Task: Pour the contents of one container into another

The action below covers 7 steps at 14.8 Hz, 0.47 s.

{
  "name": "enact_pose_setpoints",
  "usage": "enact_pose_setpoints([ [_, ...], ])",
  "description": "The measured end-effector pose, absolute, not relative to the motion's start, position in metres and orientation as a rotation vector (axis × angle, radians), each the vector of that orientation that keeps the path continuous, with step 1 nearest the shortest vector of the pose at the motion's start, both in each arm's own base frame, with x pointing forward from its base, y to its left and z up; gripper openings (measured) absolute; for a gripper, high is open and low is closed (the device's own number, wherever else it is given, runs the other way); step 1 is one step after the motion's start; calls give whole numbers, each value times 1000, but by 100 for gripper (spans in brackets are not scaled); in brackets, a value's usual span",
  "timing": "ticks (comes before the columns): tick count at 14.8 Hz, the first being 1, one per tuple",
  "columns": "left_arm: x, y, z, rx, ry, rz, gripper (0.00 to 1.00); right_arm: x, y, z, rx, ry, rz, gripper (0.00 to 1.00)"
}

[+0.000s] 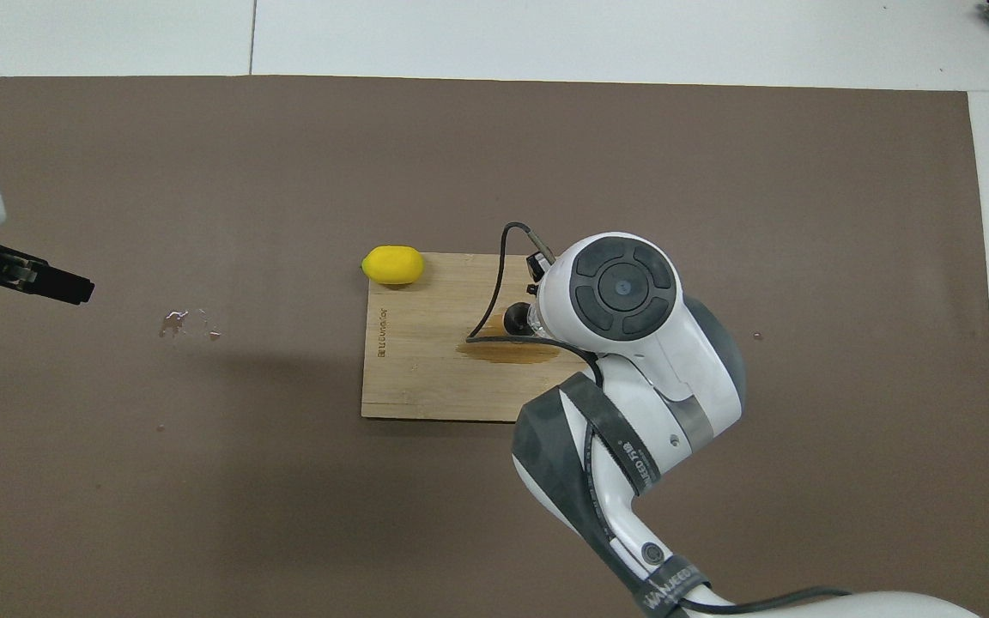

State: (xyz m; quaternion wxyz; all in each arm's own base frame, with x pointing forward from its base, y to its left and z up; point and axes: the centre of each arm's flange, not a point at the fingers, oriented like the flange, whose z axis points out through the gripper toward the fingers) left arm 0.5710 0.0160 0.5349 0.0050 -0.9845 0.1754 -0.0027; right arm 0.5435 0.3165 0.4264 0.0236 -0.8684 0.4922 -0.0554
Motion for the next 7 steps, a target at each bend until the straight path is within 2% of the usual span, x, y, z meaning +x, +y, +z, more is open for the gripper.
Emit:
enact_pose_setpoints([
  [7,571,27,535,-3104,407,-9,100,543,321,429,-2693,1496,-204,51],
])
